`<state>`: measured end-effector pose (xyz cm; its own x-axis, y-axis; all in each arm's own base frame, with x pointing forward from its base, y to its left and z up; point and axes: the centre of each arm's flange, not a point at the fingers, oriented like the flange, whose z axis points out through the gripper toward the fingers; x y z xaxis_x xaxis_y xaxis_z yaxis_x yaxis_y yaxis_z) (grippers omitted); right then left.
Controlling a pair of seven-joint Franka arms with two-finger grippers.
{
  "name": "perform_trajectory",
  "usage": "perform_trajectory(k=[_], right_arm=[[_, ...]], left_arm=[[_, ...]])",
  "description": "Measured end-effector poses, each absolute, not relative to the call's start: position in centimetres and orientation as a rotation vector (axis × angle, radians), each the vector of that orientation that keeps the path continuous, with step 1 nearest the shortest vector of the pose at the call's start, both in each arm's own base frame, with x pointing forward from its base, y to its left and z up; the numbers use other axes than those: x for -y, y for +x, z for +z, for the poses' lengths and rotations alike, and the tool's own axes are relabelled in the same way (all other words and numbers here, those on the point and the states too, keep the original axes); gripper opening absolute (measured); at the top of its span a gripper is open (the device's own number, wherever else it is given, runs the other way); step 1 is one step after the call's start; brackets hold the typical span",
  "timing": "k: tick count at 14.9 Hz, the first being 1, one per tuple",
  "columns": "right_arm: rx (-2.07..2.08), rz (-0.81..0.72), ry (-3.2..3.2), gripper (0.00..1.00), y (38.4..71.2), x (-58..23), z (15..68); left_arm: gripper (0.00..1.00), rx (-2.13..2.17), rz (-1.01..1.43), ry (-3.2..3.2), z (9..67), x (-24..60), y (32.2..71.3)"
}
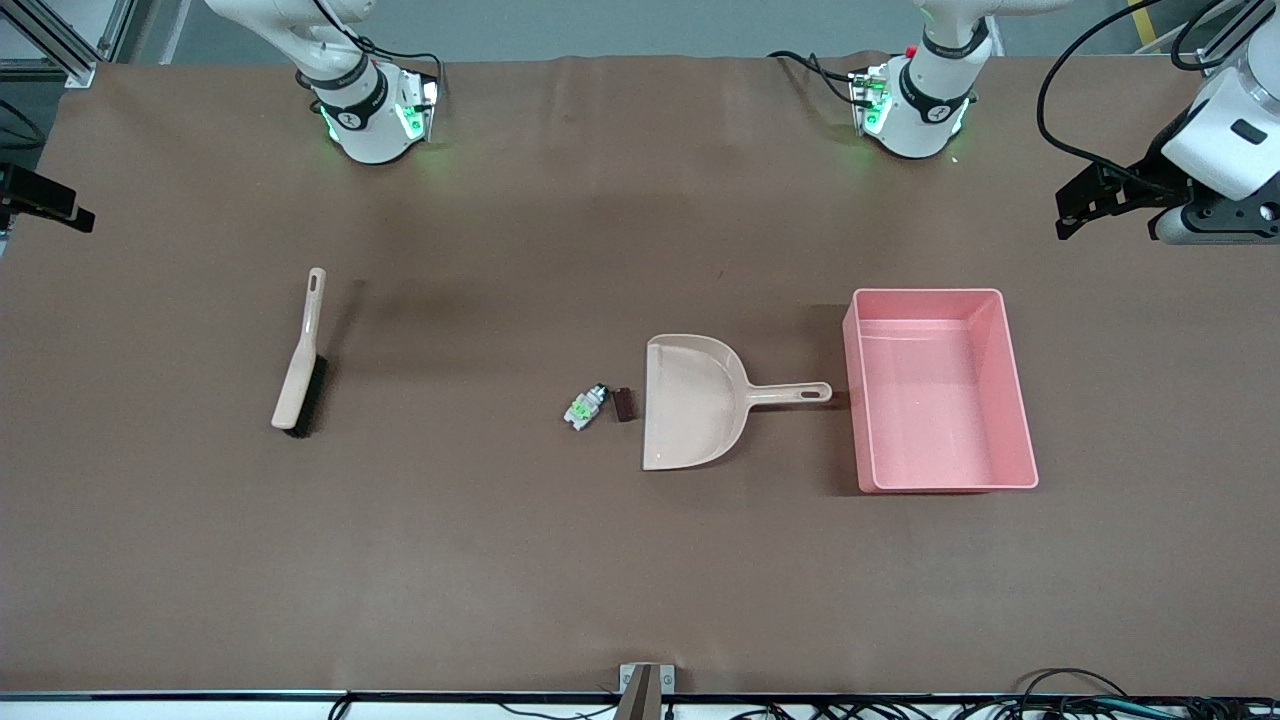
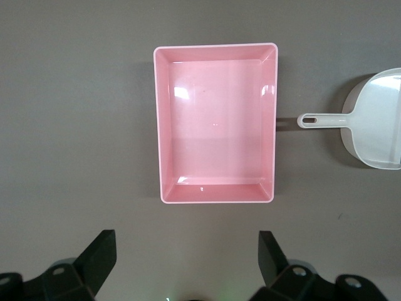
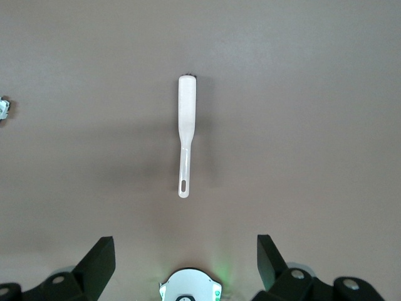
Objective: Clean e-waste and dump in bin
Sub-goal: 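Move the left gripper toward the dustpan handle while the right gripper reaches the brush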
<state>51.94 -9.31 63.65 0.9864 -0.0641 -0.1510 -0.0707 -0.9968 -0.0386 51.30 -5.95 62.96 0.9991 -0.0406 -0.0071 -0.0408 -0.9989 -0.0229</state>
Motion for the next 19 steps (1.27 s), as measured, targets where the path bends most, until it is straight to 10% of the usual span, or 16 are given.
perform_trajectory(k=[19], right_arm=[[-0.136,0.261,-3.040,1.00,51.5,9.6,61.7]], left_arm=[[1.00,-0.656,0.149,-3.086,51.2,19.8,55.5]])
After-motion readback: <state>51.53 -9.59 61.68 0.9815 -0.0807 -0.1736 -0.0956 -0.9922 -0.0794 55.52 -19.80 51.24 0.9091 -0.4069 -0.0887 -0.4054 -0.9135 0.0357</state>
